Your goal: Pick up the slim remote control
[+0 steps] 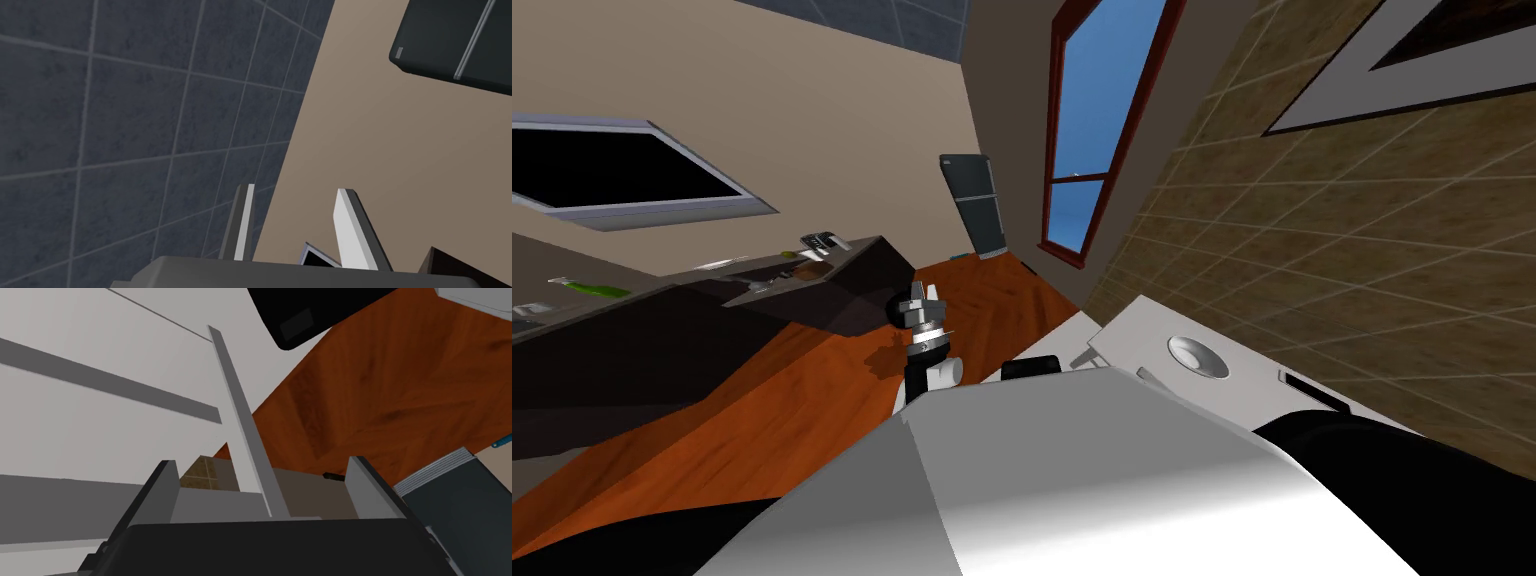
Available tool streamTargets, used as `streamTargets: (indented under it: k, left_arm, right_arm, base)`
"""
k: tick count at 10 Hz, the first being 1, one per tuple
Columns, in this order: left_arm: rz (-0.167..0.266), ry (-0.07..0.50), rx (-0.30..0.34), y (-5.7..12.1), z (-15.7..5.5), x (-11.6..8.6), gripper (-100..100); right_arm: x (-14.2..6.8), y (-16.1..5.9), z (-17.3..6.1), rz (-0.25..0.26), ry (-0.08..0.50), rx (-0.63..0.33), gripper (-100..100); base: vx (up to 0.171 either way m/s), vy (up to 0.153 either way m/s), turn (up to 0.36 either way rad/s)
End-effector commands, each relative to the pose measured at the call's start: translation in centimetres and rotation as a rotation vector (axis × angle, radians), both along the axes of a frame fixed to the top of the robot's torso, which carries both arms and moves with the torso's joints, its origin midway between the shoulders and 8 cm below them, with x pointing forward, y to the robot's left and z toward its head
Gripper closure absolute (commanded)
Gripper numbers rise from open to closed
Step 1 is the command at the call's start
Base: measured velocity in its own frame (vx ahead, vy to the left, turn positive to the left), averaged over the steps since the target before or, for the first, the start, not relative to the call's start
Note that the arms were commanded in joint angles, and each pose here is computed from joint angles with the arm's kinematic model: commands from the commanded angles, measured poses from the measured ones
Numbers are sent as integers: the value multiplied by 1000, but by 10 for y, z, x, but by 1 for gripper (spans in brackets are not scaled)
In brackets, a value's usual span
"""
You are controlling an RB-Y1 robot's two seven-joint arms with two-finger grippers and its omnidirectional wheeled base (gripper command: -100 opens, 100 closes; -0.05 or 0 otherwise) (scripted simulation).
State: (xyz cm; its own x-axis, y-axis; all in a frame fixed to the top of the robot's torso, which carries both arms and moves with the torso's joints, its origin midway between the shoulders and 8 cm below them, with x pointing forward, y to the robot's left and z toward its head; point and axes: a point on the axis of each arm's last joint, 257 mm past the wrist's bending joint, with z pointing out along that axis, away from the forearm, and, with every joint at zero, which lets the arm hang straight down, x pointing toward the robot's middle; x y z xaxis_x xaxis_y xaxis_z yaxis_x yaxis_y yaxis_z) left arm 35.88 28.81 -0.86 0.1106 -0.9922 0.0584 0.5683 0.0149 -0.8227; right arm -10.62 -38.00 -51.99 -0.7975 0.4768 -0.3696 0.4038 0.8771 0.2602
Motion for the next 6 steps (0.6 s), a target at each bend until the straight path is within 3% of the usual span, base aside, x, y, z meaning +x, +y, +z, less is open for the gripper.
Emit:
streamTargets:
  k: [1, 2, 4, 5, 6]
  left_arm:
    - [0, 0, 0, 0, 0, 0, 0]
    - [0, 0, 0, 0, 0, 0, 0]
    - [0, 0, 0, 0, 0, 0, 0]
    - [0, 0, 0, 0, 0, 0, 0]
    - [0, 0, 0, 0, 0, 0, 0]
  right_arm:
    - [-21, -9, -2, 20, 50, -22, -100]
    - [-52, -16, -3, 53, 116, -48, -100]
    - [-52, -16, -3, 53, 116, -48, -100]
    - [-80, -24, -2, 86, 178, -72, -100]
    - [-80, -24, -2, 86, 178, -72, -100]
  base:
    - [94, -73, 231]
    - [79, -66, 339]
    - [43, -42, 29]
    - [47, -24, 210]
    - [51, -45, 172]
